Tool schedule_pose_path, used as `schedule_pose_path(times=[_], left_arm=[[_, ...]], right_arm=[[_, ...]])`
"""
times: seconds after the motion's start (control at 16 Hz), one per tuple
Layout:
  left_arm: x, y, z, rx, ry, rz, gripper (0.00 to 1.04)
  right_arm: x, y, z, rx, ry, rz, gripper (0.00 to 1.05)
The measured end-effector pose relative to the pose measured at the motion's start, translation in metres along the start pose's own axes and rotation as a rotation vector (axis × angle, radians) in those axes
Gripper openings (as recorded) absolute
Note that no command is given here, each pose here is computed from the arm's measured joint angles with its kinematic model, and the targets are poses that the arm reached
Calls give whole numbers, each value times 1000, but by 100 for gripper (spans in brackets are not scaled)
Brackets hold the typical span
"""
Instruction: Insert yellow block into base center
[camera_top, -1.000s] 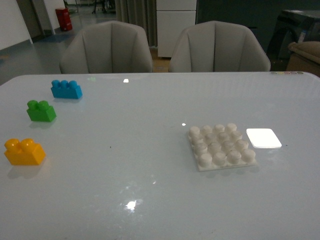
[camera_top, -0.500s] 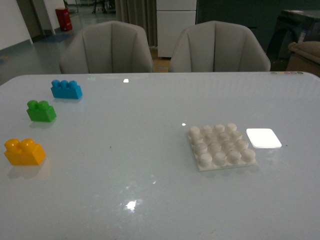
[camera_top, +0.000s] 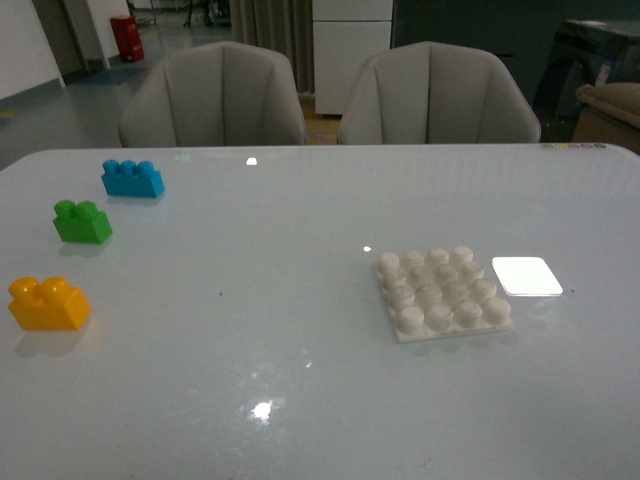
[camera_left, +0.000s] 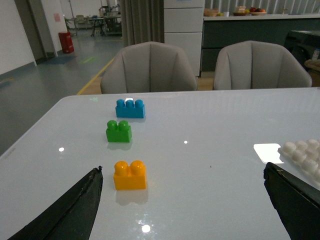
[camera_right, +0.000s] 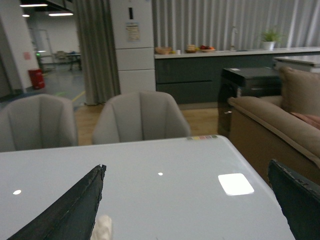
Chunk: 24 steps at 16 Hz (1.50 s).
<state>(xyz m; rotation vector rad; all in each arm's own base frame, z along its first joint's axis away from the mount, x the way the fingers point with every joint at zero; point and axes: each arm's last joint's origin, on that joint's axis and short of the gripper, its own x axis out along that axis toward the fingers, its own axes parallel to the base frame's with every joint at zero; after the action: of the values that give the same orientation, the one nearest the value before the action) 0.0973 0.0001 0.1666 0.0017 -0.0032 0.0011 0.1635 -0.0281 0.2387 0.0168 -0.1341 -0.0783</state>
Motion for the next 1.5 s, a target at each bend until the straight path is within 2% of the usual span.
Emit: schedule_pose_path(times=[0.06,0.12,0.19,0.25,0.31,0.38,0.5,0.69,0.81,1.5], left_arm=[[0,0,0,0,0,0,98],[0,0,0,0,0,0,98],[0,0,0,0,0,0,98],[0,0,0,0,0,0,98],[0,0,0,0,0,0,98],[0,0,0,0,0,0,98],[0,0,0,0,0,0,98],[0,0,0,0,0,0,98],[0,0,0,0,0,0,98],[0,0,0,0,0,0,98]], right_arm=[[42,0,7,35,63,25,98],[75,1,0,65,172,39,98],[112,5,-20,103,331,54,98],[131,8,-34,115,412,57,98],[182,21,-77,122,640,75,98],[208,40,-127,115,830,116,98],[211,53,-161,115,944,163,98],[218,70,-194,102,1019,203,98],[221,74,-203,102,1031,214,98],[240,100,-212,132,1011,264,98]])
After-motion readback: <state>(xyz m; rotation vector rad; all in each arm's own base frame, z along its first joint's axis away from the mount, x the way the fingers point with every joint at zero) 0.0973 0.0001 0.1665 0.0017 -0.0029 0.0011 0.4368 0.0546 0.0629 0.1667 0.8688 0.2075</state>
